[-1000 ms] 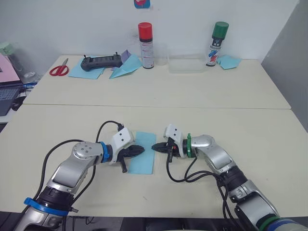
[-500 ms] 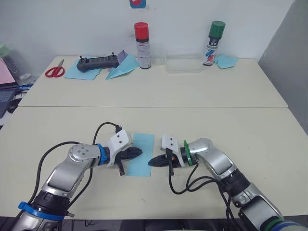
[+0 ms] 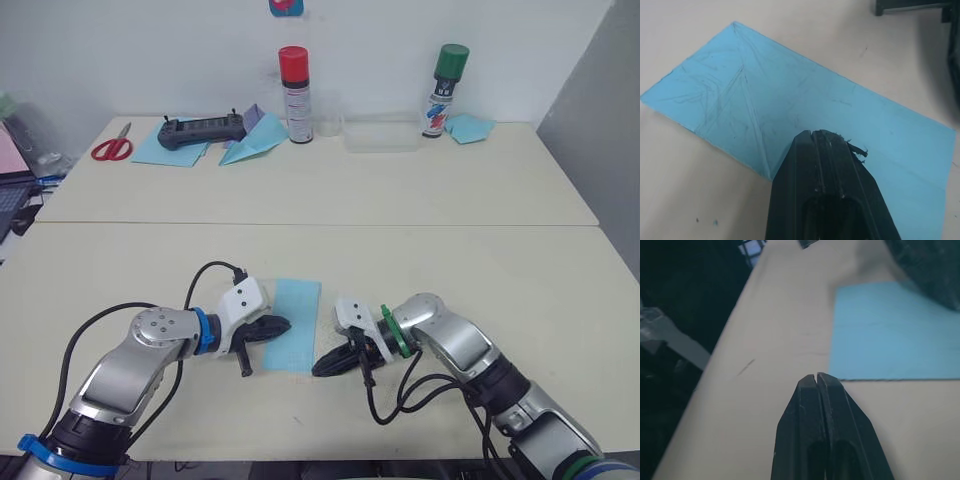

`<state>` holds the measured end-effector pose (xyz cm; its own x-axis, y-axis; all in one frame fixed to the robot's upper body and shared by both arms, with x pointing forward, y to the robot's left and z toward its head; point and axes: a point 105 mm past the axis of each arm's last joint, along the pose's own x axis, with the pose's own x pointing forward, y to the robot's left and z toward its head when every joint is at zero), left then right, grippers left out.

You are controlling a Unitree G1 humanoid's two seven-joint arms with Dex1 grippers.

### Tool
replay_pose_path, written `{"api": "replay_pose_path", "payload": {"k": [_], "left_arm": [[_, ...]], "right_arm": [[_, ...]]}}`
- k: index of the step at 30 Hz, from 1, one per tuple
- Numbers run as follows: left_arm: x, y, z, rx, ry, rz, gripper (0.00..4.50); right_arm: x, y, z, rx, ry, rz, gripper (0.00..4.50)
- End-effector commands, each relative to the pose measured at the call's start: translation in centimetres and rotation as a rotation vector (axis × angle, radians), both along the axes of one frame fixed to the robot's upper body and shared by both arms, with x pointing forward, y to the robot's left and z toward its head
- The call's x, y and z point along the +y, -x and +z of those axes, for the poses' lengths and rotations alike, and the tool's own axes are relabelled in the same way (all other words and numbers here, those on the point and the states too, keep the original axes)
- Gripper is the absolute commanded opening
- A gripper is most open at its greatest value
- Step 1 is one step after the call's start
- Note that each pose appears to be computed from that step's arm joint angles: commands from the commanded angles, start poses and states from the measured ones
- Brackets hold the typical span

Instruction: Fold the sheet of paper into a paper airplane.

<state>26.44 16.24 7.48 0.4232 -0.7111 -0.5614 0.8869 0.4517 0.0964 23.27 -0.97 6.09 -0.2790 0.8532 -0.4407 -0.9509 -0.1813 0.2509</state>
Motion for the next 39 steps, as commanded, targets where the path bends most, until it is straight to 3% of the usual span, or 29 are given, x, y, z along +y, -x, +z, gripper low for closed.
{"api": "replay_pose_path", "payload": {"k": [1, 9, 12, 17, 23, 27, 32, 36, 39], "left_arm": [[1.1, 0.4, -1.9, 0.077, -0.048, 0.043, 0.00], [0.4, -0.6, -2.0, 0.055, -0.030, 0.036, 0.00], [0.3, -1.0, -1.8, 0.038, -0.026, 0.030, 0.00], [1.2, -1.8, -0.3, -0.016, -0.013, 0.020, 0.00], [3.9, -3.2, 2.7, -0.080, 0.059, 0.110, 0.00], [5.7, -3.5, 4.0, -0.108, 0.077, 0.135, 0.92], [5.7, -4.1, 4.2, -0.164, 0.050, 0.120, 2.52], [5.0, -4.2, 3.2, -0.190, -0.041, 0.024, 2.69], [4.9, -5.4, 3.3, -0.240, -0.064, 0.016, 2.69]], "right_arm": [[-1.2, -0.9, 0.9, 0.046, -0.031, -0.088, 0.02], [0.5, -4.2, 3.3, -0.053, -0.171, -0.288, 0.02], [2.1, -6.5, 3.8, -0.132, -0.204, -0.426, 0.02], [1.7, -6.3, -1.0, -0.251, 0.008, -0.365, 0.02], [1.8, -6.2, -1.3, -0.241, 0.002, -0.348, 0.02], [1.7, -6.7, -1.2, -0.245, -0.001, -0.355, 0.00], [1.5, -7.1, -1.1, -0.248, -0.006, -0.371, 0.00], [1.5, -7.3, -1.0, -0.251, -0.009, -0.380, 0.00], [1.5, -7.2, -0.9, -0.252, -0.011, -0.382, 0.00]]}}
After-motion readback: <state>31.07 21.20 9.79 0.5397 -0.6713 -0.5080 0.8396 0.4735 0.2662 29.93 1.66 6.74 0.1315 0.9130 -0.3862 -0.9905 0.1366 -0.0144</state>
